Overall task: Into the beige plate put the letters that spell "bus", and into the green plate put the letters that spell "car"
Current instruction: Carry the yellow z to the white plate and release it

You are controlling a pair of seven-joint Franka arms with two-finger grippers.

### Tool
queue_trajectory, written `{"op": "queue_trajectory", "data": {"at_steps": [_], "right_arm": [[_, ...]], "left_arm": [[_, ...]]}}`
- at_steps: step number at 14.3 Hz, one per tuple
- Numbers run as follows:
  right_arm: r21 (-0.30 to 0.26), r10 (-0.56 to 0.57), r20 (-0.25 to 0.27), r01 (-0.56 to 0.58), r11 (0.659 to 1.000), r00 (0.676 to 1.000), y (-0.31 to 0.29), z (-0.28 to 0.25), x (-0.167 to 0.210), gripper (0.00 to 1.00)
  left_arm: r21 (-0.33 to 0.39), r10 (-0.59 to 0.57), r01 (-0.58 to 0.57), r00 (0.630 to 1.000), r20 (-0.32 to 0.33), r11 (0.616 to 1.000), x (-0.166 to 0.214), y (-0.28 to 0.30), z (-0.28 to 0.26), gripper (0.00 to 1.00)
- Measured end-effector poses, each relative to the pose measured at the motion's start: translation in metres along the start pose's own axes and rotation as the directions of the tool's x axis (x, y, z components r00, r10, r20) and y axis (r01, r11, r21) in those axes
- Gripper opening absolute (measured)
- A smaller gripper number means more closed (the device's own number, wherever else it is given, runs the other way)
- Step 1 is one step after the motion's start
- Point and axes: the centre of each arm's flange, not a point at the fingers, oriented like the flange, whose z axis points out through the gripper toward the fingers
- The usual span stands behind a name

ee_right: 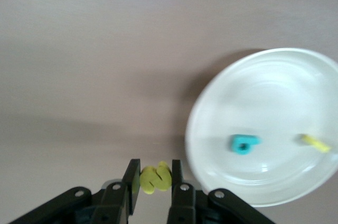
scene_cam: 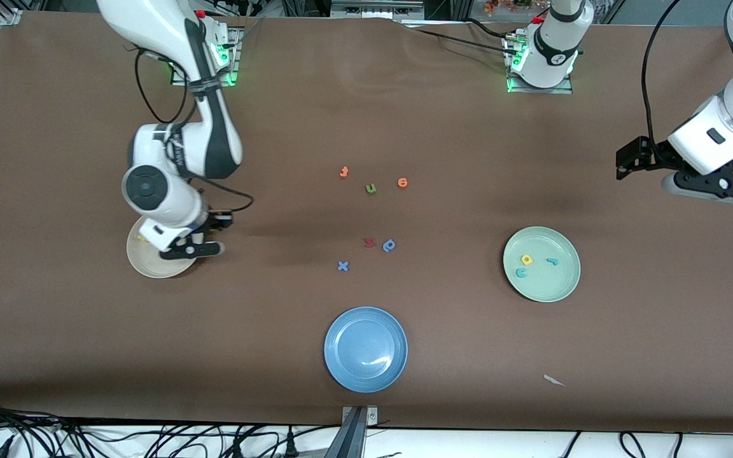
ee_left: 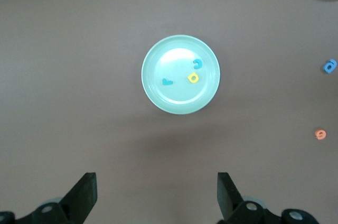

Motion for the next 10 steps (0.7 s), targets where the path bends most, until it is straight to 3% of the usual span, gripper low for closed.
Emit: {"op": "queue_trajectory", "data": {"at_steps": [5, 6, 8, 10], "right_arm": [[-0.01, -0.073, -0.005, 0.073, 0.997, 0.997, 0.098, 0.024, 0.004, 0.3], [0.014, -0.056, -0.005, 0.056, 0.998, 0.998, 0.11, 0.032, 0.004, 0.36], [0.078, -0.017, -0.013, 0.018, 0.997, 1.0, 0.106, 0.04, 0.005, 0.57], [0.101, 0.02, -0.02, -0.018, 0.995, 1.0, 0.079, 0.033, 0.012, 0.73]], "left_arm": [[0.008, 0.012, -0.012, 0.999, -0.041, 1.0, -0.011, 0.011, -0.005, 1.0], [0.009, 0.01, -0.01, 0.999, -0.053, 1.0, -0.01, 0.01, -0.005, 1.0], [-0.014, -0.012, 0.011, 0.998, -0.056, 1.0, -0.011, 0.003, -0.005, 1.0], [-0.032, -0.03, 0.029, 0.998, -0.046, 0.999, -0.013, -0.006, -0.004, 1.0]]}}
